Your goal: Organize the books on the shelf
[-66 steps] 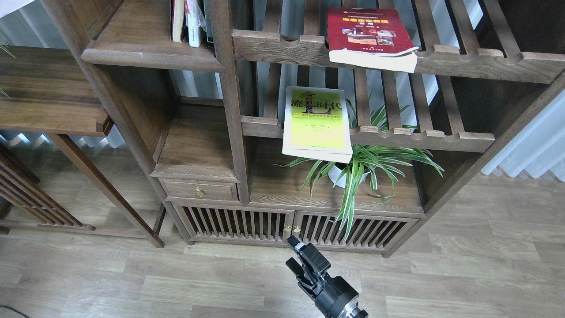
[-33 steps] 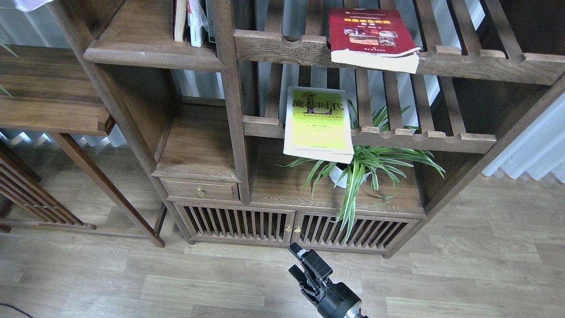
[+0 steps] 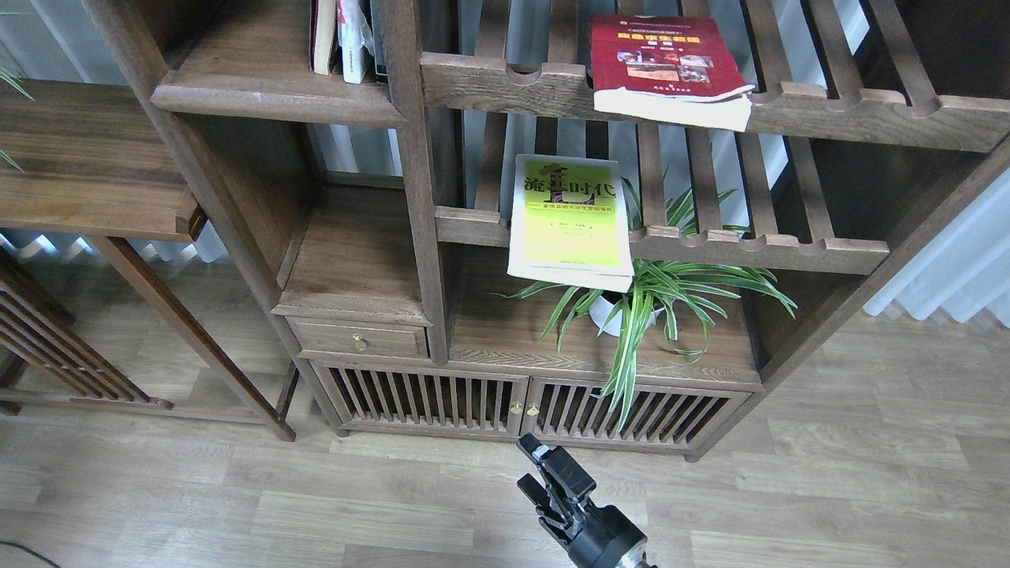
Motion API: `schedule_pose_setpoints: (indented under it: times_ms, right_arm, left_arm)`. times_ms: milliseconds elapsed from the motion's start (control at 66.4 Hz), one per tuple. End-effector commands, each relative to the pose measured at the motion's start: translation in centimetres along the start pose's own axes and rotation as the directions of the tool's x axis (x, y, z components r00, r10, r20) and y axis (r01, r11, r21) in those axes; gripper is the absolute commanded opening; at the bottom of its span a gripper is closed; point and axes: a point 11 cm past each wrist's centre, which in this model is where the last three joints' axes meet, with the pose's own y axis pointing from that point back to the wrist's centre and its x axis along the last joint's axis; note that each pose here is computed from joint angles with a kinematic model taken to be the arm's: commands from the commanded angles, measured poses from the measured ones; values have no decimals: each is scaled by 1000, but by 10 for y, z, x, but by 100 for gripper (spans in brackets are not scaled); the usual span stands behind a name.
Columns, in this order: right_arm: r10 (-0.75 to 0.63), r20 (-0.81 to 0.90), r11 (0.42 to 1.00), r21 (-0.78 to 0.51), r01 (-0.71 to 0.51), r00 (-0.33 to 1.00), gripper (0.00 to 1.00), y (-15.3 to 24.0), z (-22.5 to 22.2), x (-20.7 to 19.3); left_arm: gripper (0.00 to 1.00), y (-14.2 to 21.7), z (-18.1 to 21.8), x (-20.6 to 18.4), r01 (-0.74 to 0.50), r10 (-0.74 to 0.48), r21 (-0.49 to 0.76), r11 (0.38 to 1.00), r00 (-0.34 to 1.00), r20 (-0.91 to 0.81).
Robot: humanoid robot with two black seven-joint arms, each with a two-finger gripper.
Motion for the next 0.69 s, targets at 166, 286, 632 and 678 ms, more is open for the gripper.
schedule_pose_setpoints:
  times_ms: [166,286,632,678]
  right_arm:
    - [-4,4,1000,-1,4,1000,99,0,1,-1]
    - [-6,4,1000,0,6,1000,99,0,1,-2]
    - [-11,13,1000,22,11,1000,99,1,-4,-3]
    - [-11,13,1000,22,11,1000,99,1,-4,-3]
  left_arm:
    - [4,-24,-3,-4,-58,59,32,998,998,-14]
    - [4,-28,-7,-2,-88,88,39,995,996,-14]
    - [4,-30,-20,7,-133,132,-35,991,991,-35]
    - [4,-31,-26,7,-134,132,-37,990,990,-43]
